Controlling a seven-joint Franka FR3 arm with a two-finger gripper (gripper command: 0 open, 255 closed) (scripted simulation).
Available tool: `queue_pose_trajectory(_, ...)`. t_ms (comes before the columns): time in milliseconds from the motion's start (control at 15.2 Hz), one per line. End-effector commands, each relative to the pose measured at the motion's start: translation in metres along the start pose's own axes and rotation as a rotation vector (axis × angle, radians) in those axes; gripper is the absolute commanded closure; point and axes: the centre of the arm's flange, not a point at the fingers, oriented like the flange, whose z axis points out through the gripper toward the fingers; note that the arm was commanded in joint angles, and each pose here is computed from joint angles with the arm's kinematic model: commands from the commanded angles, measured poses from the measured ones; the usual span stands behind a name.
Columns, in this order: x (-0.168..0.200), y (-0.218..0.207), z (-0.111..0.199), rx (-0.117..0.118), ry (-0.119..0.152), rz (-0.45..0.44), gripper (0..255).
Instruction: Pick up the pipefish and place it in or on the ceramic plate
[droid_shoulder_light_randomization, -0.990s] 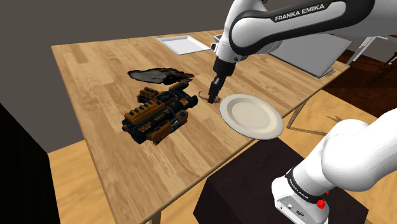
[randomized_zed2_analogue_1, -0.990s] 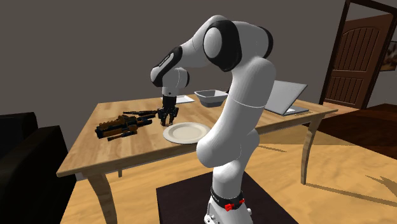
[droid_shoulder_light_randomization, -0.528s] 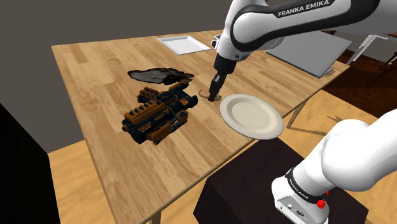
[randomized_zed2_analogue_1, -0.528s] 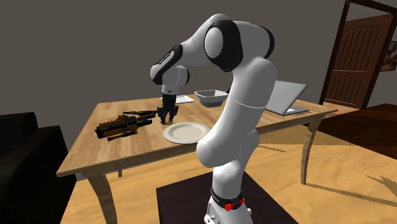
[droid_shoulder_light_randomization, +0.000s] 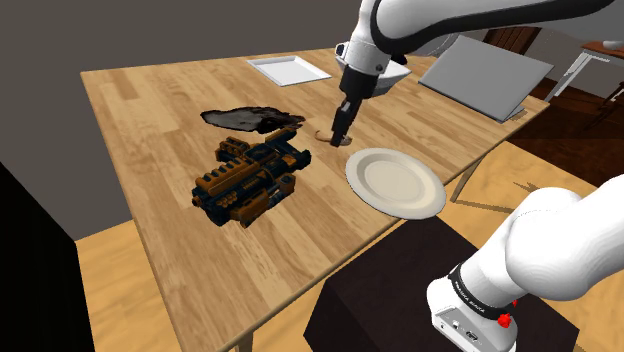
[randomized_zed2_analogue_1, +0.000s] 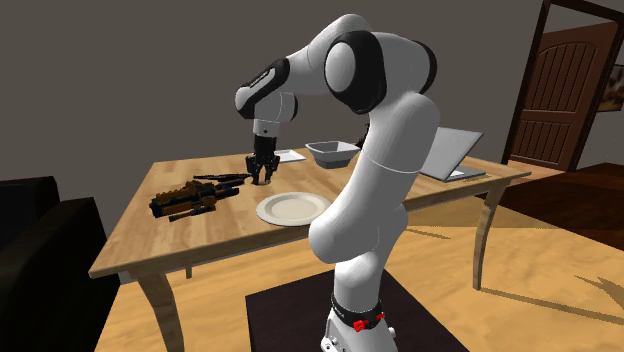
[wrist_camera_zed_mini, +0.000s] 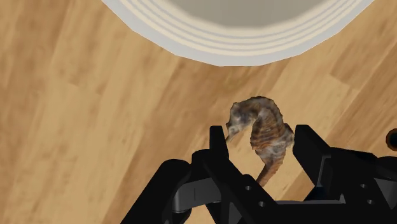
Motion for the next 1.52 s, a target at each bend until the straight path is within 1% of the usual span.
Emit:
queue_pose_trajectory(0, 0.001, 0.0, -0.011, 0.0, 0.0, 0.0, 255)
queue_pose_trajectory(330, 0.002, -0.004, -0.034, 0.0, 0.0, 0.0, 255)
queue_pose_trajectory(1188, -0.168, -0.011, -0.053, 0.0, 0.0, 0.0, 255)
queue_pose_trajectory(1254, -0.178, -0.012, -0.054, 0.0, 0.0, 0.0, 255)
queue_pose_trajectory(1452, -0.179, -0.009, -0.038, 0.0, 0.0, 0.0, 255)
